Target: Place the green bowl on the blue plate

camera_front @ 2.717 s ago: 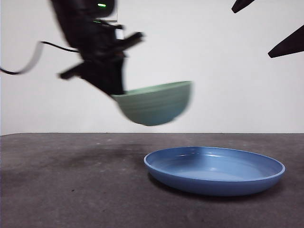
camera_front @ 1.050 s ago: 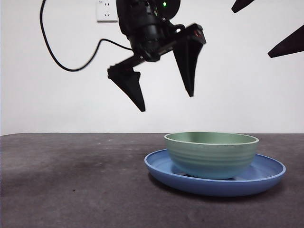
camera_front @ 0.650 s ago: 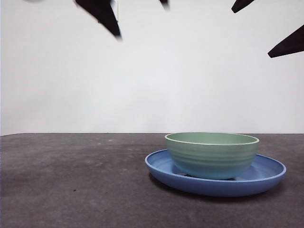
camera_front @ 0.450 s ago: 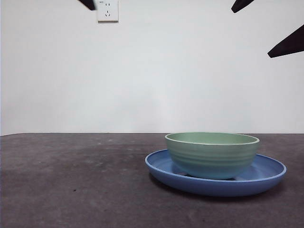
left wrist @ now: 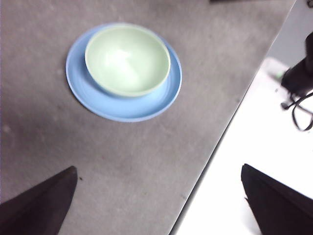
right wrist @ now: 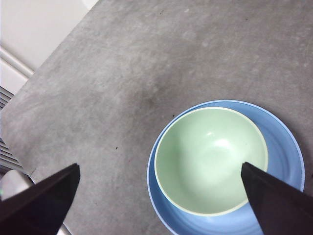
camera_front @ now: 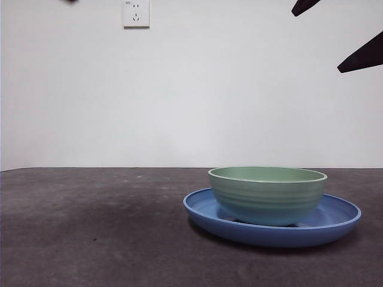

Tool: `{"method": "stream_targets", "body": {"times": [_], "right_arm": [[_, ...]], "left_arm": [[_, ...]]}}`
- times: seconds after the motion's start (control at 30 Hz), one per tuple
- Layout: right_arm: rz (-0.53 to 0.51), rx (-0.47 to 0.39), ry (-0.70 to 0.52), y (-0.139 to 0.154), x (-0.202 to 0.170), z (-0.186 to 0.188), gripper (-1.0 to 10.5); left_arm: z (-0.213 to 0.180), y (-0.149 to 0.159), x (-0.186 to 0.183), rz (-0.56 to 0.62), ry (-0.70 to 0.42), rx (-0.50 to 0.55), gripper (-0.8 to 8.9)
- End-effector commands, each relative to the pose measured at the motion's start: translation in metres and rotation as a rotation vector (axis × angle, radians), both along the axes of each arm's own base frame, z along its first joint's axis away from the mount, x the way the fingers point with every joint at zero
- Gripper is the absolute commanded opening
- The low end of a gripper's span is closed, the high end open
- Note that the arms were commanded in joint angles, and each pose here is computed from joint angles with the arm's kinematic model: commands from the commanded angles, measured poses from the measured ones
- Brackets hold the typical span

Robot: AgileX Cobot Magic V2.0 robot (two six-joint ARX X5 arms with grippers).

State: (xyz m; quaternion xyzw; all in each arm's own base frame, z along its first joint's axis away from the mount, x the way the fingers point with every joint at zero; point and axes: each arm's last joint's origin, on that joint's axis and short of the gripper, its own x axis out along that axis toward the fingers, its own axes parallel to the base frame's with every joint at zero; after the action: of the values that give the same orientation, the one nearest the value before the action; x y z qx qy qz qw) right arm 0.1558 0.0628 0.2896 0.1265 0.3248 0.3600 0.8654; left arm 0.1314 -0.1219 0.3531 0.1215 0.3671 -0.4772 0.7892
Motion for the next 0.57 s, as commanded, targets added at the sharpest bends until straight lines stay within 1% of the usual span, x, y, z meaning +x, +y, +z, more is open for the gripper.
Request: {"method": "stream_targets", "body": {"times": [0.03, 0.17, 0.3, 0.47, 0.57], "right_arm": [[0.007, -0.004, -0.006, 0.001, 0.001, 0.004, 5.7], [-0.021, 0.009, 0.043, 0.0, 0.0, 0.002, 5.7], [-0.127, 0.012, 0.126, -0.004, 0.004, -0.003, 5.7], [-0.197, 0.021, 0.236, -0.014, 0.021, -0.016, 5.7], [-0.246, 0.038, 0.306, -0.026, 0.038, -0.028, 5.7]], "left_arm": [[-0.011, -0.003, 0.002, -0.021, -0.009, 0.003, 6.29], [-0.011, -0.004, 0.002, -0.021, -0.018, -0.005, 6.29], [-0.011, -0.004, 0.002, -0.021, -0.02, -0.005, 6.29], [-0.011, -0.003, 0.002, -0.021, -0.02, -0.006, 6.29], [-0.011, -0.003, 0.002, -0.021, -0.02, -0.005, 6.3]]}}
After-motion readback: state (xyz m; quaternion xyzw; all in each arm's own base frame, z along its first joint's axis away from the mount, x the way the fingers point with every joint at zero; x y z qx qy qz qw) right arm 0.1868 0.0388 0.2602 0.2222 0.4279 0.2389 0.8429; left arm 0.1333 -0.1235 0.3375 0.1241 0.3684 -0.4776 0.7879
